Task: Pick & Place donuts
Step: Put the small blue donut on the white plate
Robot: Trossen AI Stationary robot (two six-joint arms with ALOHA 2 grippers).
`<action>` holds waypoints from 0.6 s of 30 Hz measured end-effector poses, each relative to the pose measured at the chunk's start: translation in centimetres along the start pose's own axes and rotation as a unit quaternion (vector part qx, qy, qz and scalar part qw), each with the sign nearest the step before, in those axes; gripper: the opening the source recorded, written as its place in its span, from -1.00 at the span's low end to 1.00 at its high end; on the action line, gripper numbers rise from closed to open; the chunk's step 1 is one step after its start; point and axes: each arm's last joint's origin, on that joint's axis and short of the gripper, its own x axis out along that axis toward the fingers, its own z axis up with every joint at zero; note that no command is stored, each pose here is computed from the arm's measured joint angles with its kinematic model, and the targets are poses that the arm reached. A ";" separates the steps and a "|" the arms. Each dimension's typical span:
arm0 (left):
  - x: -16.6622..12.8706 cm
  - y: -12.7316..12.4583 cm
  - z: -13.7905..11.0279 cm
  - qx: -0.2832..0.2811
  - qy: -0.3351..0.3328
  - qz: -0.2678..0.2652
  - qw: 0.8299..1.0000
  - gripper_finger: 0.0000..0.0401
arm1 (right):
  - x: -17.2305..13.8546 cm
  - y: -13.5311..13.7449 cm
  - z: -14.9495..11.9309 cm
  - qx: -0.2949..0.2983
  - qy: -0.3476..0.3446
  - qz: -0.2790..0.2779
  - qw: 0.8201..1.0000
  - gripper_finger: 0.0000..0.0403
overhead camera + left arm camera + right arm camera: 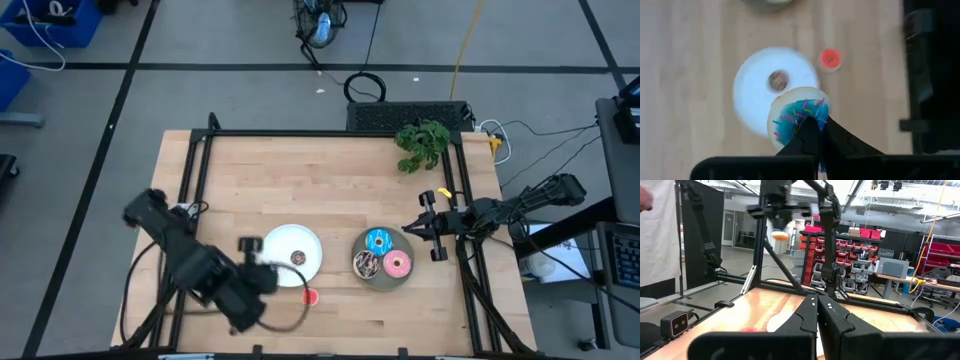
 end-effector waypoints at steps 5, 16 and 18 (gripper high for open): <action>-0.4 3.6 -3.3 -0.059 0.004 0.045 0.997 -0.92 | 0.0 0.0 0.0 0.000 0.000 0.000 1.000 -1.00; 3.3 5.3 -7.3 -0.135 0.041 0.040 0.989 -0.93 | 0.0 0.0 0.0 -0.004 -0.001 0.000 1.000 -1.00; 4.3 5.5 -7.0 -0.137 0.039 0.038 0.989 -0.96 | 0.0 0.0 0.1 -0.004 -0.004 -0.001 1.000 -1.00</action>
